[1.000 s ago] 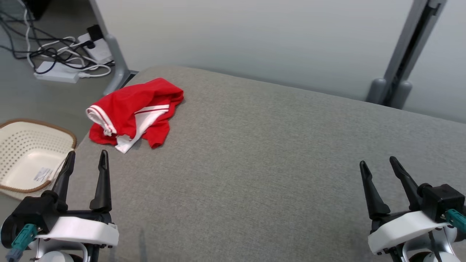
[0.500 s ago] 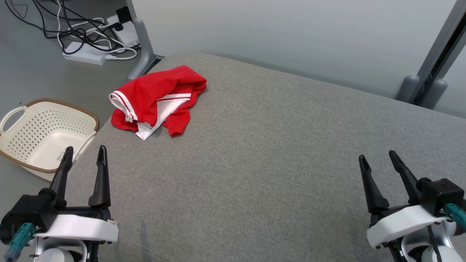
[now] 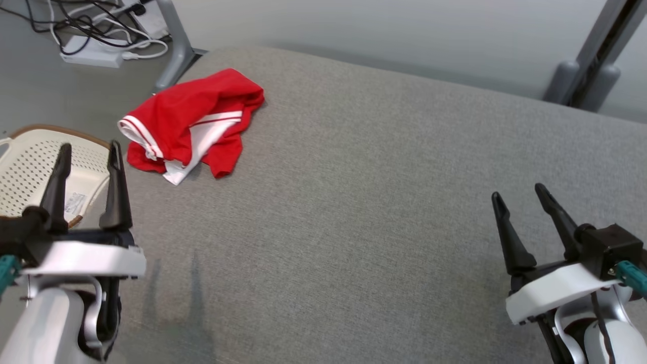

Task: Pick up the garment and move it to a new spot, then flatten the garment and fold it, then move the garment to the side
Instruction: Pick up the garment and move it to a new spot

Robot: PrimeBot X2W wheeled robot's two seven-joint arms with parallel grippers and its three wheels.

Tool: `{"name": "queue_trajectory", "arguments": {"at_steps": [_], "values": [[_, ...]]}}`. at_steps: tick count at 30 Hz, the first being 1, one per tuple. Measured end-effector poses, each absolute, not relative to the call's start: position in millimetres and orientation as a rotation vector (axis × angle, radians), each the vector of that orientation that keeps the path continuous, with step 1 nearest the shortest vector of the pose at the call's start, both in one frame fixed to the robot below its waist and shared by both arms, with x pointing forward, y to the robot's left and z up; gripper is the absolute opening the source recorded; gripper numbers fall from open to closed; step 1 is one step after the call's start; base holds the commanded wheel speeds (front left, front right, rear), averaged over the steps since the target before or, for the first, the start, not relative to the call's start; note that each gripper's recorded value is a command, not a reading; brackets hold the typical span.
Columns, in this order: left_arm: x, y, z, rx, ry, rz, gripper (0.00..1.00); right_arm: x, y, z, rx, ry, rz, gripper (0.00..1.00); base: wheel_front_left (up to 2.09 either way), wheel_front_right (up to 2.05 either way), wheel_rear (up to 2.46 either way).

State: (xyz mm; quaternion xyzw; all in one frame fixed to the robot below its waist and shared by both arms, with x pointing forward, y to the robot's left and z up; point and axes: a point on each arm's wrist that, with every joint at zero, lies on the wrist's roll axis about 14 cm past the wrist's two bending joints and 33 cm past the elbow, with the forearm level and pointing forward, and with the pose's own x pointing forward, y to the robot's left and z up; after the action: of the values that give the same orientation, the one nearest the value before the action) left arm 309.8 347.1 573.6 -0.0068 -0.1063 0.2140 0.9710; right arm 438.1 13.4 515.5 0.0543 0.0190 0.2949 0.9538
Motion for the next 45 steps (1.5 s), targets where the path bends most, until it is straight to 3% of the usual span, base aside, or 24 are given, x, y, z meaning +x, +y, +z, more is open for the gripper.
{"name": "queue_trajectory", "arguments": {"at_steps": [6,14,23,27,28,29,30,39,45], "values": [[366,360,552,-0.019,-0.131,0.416,1.00,459,3,499,0.105,0.068,0.574,1.00,0.00,0.00,0.00],[420,373,470,-0.074,0.123,0.407,1.00,482,-12,467,0.102,0.123,0.547,1.00,0.00,0.00,0.00],[439,373,375,-0.145,0.454,0.410,1.00,494,-33,433,0.094,0.186,0.500,1.00,0.00,0.00,0.00],[441,380,357,-0.135,0.523,0.436,1.00,496,-40,424,0.092,0.202,0.483,1.00,0.00,0.00,0.00],[442,381,356,-0.129,0.528,0.441,0.78,496,-42,422,0.092,0.204,0.479,1.00,0.00,0.00,0.00],[443,383,355,-0.123,0.531,0.446,0.13,496,-43,420,0.091,0.209,0.475,1.00,0.00,0.00,0.00],[444,386,355,-0.116,0.527,0.457,0.00,496,-44,419,0.091,0.212,0.472,1.00,0.00,0.00,0.00],[450,411,395,0.006,0.420,0.493,0.00,494,-44,431,0.105,0.179,0.458,1.00,0.00,0.00,0.00],[475,414,478,0.024,0.160,0.457,0.00,486,-44,451,0.119,0.134,0.450,1.00,0.00,0.00,0.00]]}}
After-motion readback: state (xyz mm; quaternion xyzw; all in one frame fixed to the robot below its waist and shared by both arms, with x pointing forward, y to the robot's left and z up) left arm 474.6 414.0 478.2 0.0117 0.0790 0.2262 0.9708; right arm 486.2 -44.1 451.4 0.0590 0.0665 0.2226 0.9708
